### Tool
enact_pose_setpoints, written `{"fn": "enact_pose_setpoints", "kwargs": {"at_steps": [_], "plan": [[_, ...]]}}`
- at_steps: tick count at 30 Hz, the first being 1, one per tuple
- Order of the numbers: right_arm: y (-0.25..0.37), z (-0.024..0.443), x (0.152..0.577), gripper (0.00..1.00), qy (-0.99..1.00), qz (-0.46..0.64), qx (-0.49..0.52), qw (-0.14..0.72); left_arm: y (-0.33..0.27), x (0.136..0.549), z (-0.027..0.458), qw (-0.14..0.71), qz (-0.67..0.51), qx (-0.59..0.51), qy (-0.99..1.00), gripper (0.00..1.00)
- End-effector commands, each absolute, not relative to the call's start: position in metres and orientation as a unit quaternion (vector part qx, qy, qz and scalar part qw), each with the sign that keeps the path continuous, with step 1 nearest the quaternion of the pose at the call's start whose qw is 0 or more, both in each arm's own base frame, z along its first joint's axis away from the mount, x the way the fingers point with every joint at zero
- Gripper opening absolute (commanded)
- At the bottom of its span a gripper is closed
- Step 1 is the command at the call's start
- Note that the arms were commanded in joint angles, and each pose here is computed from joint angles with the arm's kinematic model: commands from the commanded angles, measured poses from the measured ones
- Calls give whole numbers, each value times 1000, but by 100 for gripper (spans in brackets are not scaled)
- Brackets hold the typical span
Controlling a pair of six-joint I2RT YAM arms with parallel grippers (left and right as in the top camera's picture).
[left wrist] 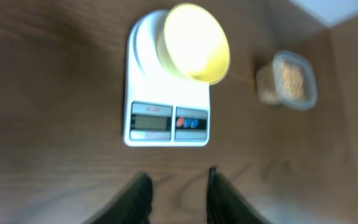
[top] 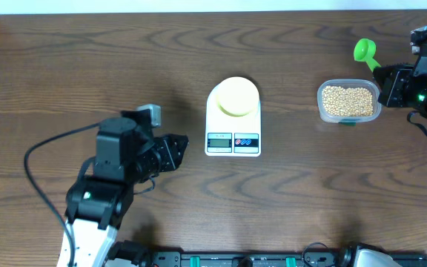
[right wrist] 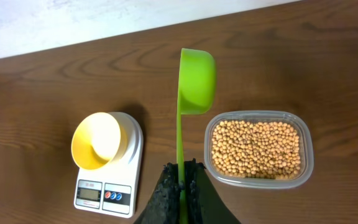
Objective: Scoop item into bowl and weigh 50g on scale
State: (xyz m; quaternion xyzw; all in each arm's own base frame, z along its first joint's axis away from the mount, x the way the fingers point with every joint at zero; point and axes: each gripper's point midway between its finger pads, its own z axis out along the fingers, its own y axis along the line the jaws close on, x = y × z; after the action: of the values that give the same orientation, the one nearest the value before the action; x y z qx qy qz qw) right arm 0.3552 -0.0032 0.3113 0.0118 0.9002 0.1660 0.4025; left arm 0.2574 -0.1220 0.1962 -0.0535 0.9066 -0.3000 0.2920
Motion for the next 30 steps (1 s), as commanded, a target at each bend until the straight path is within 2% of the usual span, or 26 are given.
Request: {"fn": "enact_pose_setpoints", "kwargs": {"at_steps": [1, 6, 17, 26, 30], "plan": [[0, 310, 355, 1, 899, 181, 23, 397, -132, 257, 182, 258, -300, -45, 917, 8], [1, 306, 351, 1, 904, 183, 26, 386, -156, 248, 164, 211, -299, -16, 931, 7], [0, 297, 342, 1, 914, 181, 36, 363, -167, 252, 137, 192, -213, 11, 958, 7], [0, 297, 342, 1, 914, 181, 36, 362, -187, 278, 133, 201, -169, 96, 960, 7], [0, 298, 343, 1, 913, 180, 35, 365, -203, 275, 124, 203, -152, 160, 954, 7]]}}
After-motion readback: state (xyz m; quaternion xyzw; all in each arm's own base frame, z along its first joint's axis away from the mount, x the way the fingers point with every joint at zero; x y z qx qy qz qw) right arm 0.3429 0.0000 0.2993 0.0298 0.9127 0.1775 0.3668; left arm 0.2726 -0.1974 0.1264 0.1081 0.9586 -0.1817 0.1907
